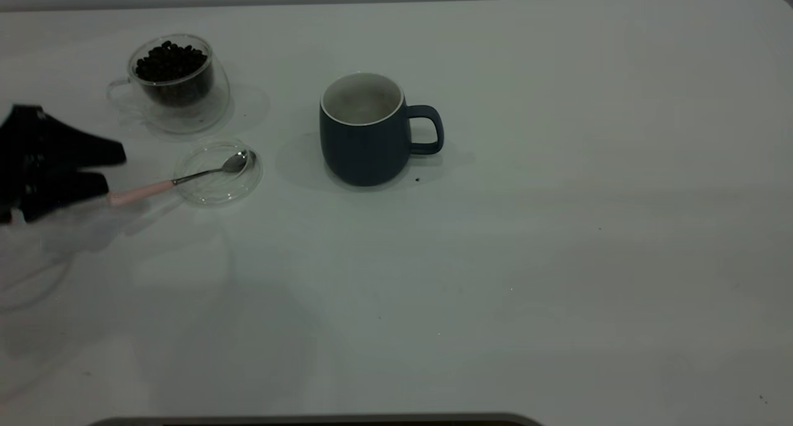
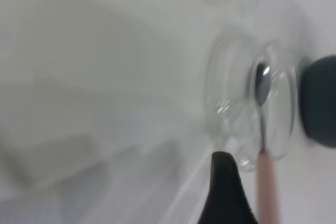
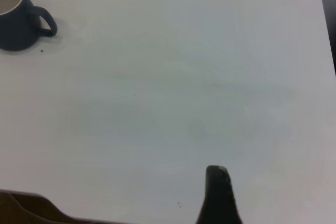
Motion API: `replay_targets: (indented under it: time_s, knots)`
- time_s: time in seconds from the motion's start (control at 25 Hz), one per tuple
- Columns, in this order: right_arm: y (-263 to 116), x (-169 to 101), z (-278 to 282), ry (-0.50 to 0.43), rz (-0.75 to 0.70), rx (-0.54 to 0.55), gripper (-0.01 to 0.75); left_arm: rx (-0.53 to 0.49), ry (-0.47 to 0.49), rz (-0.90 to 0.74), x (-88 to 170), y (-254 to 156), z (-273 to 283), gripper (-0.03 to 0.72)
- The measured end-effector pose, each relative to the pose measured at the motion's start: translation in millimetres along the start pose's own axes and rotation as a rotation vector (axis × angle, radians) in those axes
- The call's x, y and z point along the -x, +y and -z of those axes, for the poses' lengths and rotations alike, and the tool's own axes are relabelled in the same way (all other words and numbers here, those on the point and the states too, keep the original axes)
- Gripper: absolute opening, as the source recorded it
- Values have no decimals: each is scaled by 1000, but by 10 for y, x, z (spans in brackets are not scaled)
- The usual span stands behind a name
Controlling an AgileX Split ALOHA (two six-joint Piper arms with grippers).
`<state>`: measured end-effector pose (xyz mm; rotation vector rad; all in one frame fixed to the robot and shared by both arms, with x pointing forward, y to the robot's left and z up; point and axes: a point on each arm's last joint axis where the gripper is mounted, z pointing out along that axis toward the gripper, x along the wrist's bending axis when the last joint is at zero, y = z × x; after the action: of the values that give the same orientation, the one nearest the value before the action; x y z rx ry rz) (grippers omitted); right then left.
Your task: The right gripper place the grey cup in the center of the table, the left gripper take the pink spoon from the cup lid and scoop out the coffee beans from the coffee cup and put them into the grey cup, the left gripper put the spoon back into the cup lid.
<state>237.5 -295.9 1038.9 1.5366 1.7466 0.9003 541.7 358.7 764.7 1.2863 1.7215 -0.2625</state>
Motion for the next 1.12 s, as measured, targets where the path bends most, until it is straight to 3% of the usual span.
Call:
replay_targets:
  time_s: [0.32,0.52,0.84,1.0,1.12]
  knots:
    - [0,0,0,0,0,0,591,17,-4,-103,268,223,181,581]
    - [0,0,0,0,0,0,591,7,19,-192,629,384,296,582]
    - [0,0,0,0,0,0,591,-70,169,-304,1565,536,543,582]
    - [0,0,0,0,0,0,591,-195,281,-309,1965,601,737,582]
    - [0,0,0,0,0,0,591,-326,426,-294,2168,648,862,582]
